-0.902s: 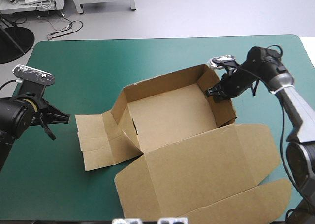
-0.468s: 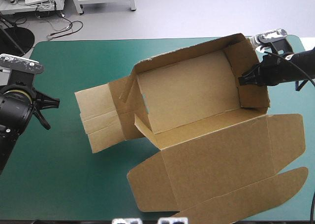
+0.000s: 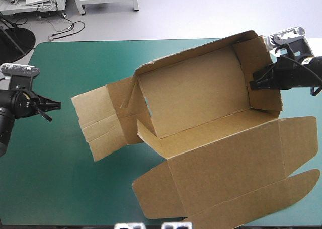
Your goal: Fold the box
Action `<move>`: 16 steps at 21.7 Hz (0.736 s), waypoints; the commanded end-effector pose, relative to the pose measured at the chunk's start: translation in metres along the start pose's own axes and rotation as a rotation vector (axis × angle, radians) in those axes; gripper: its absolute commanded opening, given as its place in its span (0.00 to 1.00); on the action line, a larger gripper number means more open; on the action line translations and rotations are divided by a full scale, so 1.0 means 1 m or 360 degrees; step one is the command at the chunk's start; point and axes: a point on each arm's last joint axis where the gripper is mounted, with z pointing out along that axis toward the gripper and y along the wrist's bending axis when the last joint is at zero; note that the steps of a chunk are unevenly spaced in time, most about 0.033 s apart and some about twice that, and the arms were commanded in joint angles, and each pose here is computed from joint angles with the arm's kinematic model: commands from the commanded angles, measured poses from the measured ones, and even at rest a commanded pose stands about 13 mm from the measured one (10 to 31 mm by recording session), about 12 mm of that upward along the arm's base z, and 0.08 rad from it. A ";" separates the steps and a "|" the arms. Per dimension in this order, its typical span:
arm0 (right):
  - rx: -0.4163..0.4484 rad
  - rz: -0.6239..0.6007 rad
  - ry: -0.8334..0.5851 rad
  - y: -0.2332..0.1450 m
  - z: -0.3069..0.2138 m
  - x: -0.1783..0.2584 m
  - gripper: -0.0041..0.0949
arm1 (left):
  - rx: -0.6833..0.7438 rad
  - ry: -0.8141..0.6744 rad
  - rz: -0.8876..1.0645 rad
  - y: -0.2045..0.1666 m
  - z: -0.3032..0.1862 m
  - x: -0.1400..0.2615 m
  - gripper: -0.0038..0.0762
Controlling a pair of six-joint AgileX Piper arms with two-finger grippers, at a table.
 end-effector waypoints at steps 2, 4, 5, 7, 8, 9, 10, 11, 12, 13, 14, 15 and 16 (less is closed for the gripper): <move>-0.0109 0.0058 -0.0209 0.002 -0.015 -0.017 0.02 | 0.0463 -0.0189 0.0124 -0.021 0.000 0.002 0.07; -0.0113 0.0060 -0.0210 -0.001 -0.012 -0.020 0.02 | 0.0588 -0.0239 0.0119 -0.029 0.004 0.004 0.07; -0.0123 0.0070 -0.0211 -0.002 -0.011 -0.022 0.02 | 0.0647 -0.0271 0.0118 -0.033 0.006 0.004 0.07; -0.0156 0.0085 -0.0226 -0.002 -0.009 -0.024 0.02 | 0.0788 -0.0333 0.0093 -0.041 0.008 0.002 0.07; -0.0182 0.0103 -0.0229 -0.005 -0.005 -0.026 0.02 | 0.0976 -0.0373 0.0099 -0.051 0.010 0.000 0.07; -0.0183 0.0105 -0.0226 -0.005 -0.004 -0.026 0.02 | 0.1077 -0.0381 0.0106 -0.056 0.011 -0.001 0.07; -0.0185 0.0104 -0.0221 -0.006 -0.003 -0.026 0.02 | 0.1344 -0.0414 0.0122 -0.068 0.009 -0.003 0.07; -0.0187 0.0108 -0.0216 -0.007 -0.001 -0.026 0.02 | 0.1448 -0.0428 0.0121 -0.072 0.009 -0.005 0.07; -0.0184 0.0109 -0.0211 -0.008 0.000 -0.026 0.02 | 0.1633 -0.0468 0.0122 -0.078 0.005 -0.007 0.07; -0.0185 0.0116 -0.0204 -0.009 0.001 -0.026 0.02 | 0.1753 -0.0500 0.0110 -0.081 0.001 -0.008 0.07; -0.0188 0.0121 -0.0197 -0.010 0.004 -0.026 0.02 | 0.1909 -0.0537 0.0091 -0.085 -0.005 -0.009 0.07; -0.0178 0.0130 -0.0189 -0.011 0.004 -0.025 0.02 | 0.2021 -0.0560 0.0065 -0.086 -0.011 -0.010 0.07; -0.0163 0.0132 -0.0197 -0.012 0.004 -0.026 0.02 | 0.2111 -0.0595 0.0059 -0.087 -0.017 -0.011 0.07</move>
